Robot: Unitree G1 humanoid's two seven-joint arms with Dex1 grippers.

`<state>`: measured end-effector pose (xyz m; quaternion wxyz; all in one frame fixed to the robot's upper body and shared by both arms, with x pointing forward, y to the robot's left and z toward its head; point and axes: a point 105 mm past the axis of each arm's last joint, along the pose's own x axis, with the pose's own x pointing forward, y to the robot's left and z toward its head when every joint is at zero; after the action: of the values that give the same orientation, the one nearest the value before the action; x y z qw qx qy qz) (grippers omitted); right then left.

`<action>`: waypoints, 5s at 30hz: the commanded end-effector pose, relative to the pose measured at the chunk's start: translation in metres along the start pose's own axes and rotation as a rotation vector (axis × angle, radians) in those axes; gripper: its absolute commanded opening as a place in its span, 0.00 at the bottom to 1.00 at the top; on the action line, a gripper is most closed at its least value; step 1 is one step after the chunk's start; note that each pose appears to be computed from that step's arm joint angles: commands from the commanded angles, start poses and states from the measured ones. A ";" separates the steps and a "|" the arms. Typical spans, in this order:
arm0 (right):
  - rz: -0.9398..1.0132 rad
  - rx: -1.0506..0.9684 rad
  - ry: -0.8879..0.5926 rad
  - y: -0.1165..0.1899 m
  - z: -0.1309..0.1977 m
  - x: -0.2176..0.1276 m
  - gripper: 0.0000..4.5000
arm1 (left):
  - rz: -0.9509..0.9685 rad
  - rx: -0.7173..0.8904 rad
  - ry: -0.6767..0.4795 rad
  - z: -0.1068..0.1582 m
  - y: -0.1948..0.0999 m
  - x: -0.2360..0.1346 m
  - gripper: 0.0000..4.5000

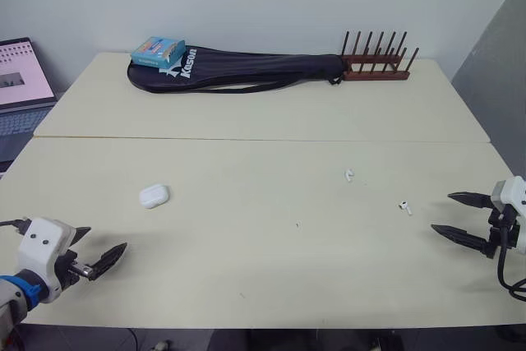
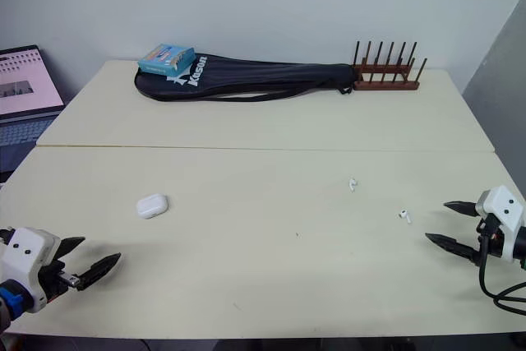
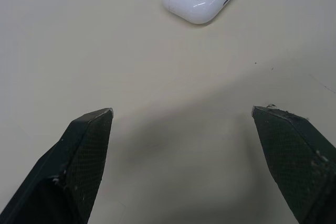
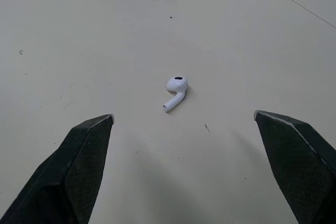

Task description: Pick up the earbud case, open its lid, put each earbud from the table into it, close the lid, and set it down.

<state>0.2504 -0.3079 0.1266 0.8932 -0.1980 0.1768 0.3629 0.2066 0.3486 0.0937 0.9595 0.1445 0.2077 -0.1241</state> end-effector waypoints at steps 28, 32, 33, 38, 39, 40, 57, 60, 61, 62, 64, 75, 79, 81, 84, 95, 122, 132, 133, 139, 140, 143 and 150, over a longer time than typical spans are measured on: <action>-0.015 -0.026 -0.067 -0.005 0.019 0.002 1.00 | -0.031 -0.045 -0.207 0.044 0.006 0.007 0.99; -0.018 -0.027 -0.071 -0.004 0.021 0.001 1.00 | -0.040 -0.041 -0.214 0.047 0.006 0.008 0.99; -0.018 -0.027 -0.071 -0.004 0.022 0.000 1.00 | -0.045 -0.039 -0.216 0.048 0.006 0.008 0.99; -0.020 -0.024 -0.070 -0.003 0.021 -0.001 1.00 | -0.058 -0.035 -0.228 0.051 0.004 0.010 0.99; -0.019 -0.023 -0.069 -0.003 0.021 -0.001 1.00 | -0.062 -0.035 -0.229 0.051 0.003 0.010 0.99; -0.019 -0.022 -0.069 -0.003 0.021 -0.001 1.00 | -0.065 -0.036 -0.230 0.051 0.003 0.010 0.99; 0.005 -0.004 -0.082 0.000 0.026 0.002 1.00 | -0.076 -0.076 -0.232 0.046 -0.005 0.011 0.99; 0.014 0.016 -0.087 0.001 0.028 0.002 1.00 | -0.091 -0.108 -0.237 0.045 -0.010 0.008 0.99; 0.031 0.024 -0.085 0.003 0.029 0.002 1.00 | -0.091 -0.116 -0.232 0.043 -0.010 0.005 0.99; 0.044 0.027 -0.083 0.005 0.029 0.002 1.00 | -0.087 -0.122 -0.226 0.041 -0.009 0.003 0.99; 0.056 0.027 -0.080 0.007 0.031 0.002 1.00 | -0.079 -0.128 -0.215 0.039 -0.006 0.000 0.99; 0.102 0.010 -0.052 0.013 0.034 -0.001 1.00 | -0.081 -0.205 -0.188 0.026 -0.011 -0.001 0.99; 0.102 0.000 -0.051 0.012 0.035 -0.001 1.00 | -0.075 -0.238 -0.200 0.027 -0.017 0.001 0.99; 0.091 -0.018 -0.056 0.010 0.037 0.001 1.00 | -0.065 -0.243 -0.210 0.028 -0.022 0.003 0.99; 0.087 -0.031 -0.059 0.009 0.038 0.002 1.00 | -0.038 -0.250 -0.222 0.028 -0.025 0.005 0.99; 0.110 -0.047 -0.043 0.009 0.036 0.004 1.00 | -0.014 -0.193 -0.130 0.017 -0.023 0.004 0.99; 0.277 -0.168 -0.194 0.032 0.101 0.032 1.00 | 0.379 -0.528 -0.292 0.028 -0.078 0.032 0.99; 0.313 -0.182 -0.209 0.038 0.109 0.037 1.00 | 0.392 -0.546 -0.228 0.019 -0.078 0.049 0.99; 0.315 -0.183 -0.209 0.038 0.109 0.037 1.00 | 0.393 -0.550 -0.226 0.018 -0.077 0.050 0.99; 0.327 -0.189 -0.211 0.041 0.111 0.038 1.00 | 0.368 -0.558 -0.221 0.021 -0.082 0.061 0.99; 0.330 -0.190 -0.211 0.042 0.111 0.038 1.00 | 0.367 -0.559 -0.220 0.022 -0.083 0.063 0.99; 0.335 -0.191 -0.211 0.043 0.112 0.038 1.00 | 0.369 -0.563 -0.211 0.022 -0.085 0.068 0.99; 0.345 -0.196 -0.214 0.044 0.114 0.040 1.00 | 0.385 -0.577 -0.194 0.025 -0.084 0.080 0.99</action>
<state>0.2676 -0.2085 0.1856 0.8178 -0.1998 0.0954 0.5312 0.2585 0.2514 0.0678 0.9839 -0.1030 0.0966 0.1100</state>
